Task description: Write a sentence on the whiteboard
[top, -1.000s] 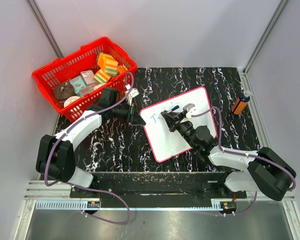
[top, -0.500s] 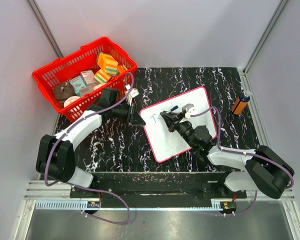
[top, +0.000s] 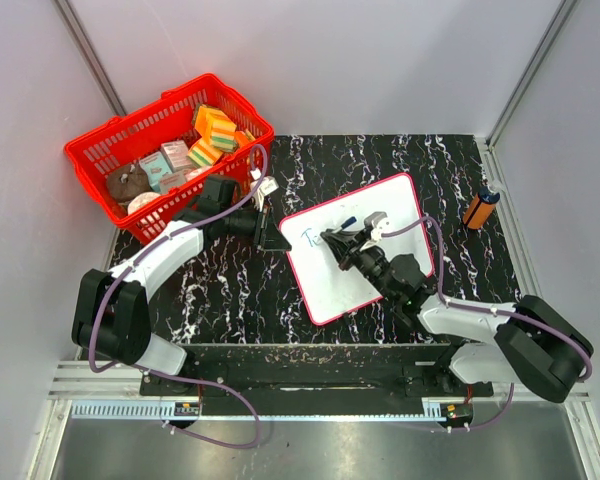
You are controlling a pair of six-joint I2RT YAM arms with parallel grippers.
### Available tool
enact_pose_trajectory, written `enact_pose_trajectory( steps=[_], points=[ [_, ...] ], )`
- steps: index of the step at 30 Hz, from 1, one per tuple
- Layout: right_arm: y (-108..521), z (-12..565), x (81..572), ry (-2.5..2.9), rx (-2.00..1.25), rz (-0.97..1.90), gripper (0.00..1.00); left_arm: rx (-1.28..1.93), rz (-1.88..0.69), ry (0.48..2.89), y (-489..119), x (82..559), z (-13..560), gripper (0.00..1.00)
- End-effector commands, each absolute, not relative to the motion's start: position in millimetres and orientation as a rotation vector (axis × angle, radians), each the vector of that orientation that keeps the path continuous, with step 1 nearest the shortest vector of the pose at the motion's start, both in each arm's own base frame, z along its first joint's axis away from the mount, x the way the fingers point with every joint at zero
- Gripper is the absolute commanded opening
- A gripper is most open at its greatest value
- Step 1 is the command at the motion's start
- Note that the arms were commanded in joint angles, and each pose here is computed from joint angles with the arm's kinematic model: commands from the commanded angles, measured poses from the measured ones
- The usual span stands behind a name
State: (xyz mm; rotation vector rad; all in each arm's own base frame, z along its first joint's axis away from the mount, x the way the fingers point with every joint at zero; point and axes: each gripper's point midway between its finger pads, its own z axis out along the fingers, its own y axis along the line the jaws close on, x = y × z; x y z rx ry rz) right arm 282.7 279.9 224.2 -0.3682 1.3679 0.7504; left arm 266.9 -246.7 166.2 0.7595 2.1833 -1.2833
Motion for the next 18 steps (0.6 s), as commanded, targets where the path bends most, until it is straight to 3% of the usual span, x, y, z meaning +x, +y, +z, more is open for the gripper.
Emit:
enact_pose_trajectory(
  steps=[1,18],
  points=[
    [272,231,279,1.348,-0.337,0.746,0.0,0.928,-1.21,2.286,-240,239,122,0.0],
    [272,252,298,1.293,-0.284,0.676,0.0,0.942,-1.21,2.29,-241,236,121,0.0]
  ],
)
